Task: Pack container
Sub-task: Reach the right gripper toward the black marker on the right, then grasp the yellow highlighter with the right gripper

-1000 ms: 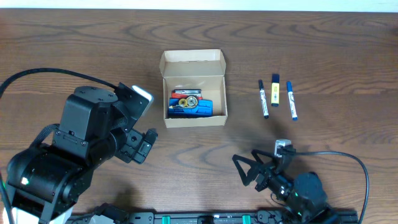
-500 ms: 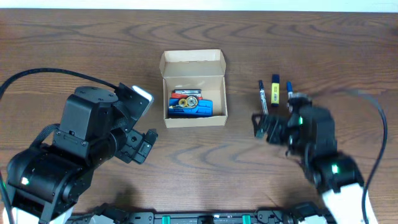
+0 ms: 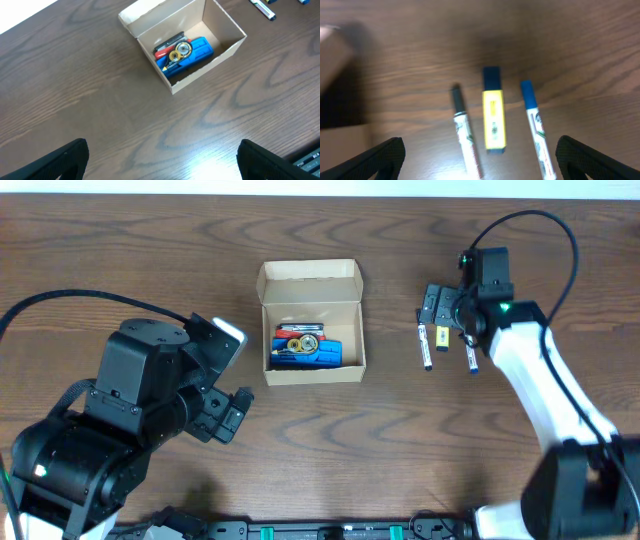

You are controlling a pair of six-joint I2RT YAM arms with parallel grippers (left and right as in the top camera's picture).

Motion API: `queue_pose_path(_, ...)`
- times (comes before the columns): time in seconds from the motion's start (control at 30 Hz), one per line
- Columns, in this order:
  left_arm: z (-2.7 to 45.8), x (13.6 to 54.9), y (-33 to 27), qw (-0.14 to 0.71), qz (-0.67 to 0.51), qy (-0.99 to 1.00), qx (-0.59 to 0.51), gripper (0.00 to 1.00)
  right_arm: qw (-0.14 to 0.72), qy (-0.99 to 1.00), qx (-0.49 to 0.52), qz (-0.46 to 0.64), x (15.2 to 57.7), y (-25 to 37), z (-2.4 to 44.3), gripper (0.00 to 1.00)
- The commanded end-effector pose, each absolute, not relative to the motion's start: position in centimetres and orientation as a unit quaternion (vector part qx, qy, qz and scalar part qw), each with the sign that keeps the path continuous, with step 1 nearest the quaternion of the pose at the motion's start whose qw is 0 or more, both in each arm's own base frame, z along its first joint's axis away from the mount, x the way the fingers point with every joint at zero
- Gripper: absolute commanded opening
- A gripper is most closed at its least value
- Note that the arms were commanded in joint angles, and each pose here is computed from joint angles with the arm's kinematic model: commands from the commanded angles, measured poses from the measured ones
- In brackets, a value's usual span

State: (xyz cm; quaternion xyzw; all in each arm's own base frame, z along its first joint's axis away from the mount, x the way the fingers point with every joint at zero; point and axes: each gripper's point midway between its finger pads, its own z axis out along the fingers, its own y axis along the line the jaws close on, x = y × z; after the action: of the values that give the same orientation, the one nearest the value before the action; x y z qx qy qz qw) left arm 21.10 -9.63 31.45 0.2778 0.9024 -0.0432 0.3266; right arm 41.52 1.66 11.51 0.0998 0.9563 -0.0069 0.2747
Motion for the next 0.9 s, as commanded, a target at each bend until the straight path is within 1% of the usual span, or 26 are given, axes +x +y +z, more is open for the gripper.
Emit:
queue_pose_path(0.0, 31.4, 21.0, -9.7, 0.325, -0.046, 0.901, 0.282, 0.95, 0.262, 0.960, 0.094, -0.014, 43.2, 0.2, 10.1, 0.97)
queue_pose_path(0.2, 31.4, 21.0, -9.7, 0.325, -0.046, 0.901, 0.282, 0.95, 0.239, 0.966, 0.098, -0.020, 44.4, -1.0, 6.3, 0.97)
queue_pose_path(0.4, 31.4, 21.0, -9.7, 0.325, -0.046, 0.901, 0.282, 0.95, 0.229, 0.970, 0.083, 0.009, 45.2, -0.1, 3.8, 0.93)
queue_pose_path(0.6, 31.4, 21.0, -9.7, 0.325, -0.046, 0.901, 0.282, 0.95, 0.211, 0.974, 0.077, 0.014, 45.0, 0.3, 2.1, 0.77)
queue_pose_path(0.87, 31.4, 21.0, -9.7, 0.325, -0.046, 0.901, 0.282, 0.95, 0.196, 0.978, 0.072, 0.014, 44.7, 0.5, 0.7, 0.68)
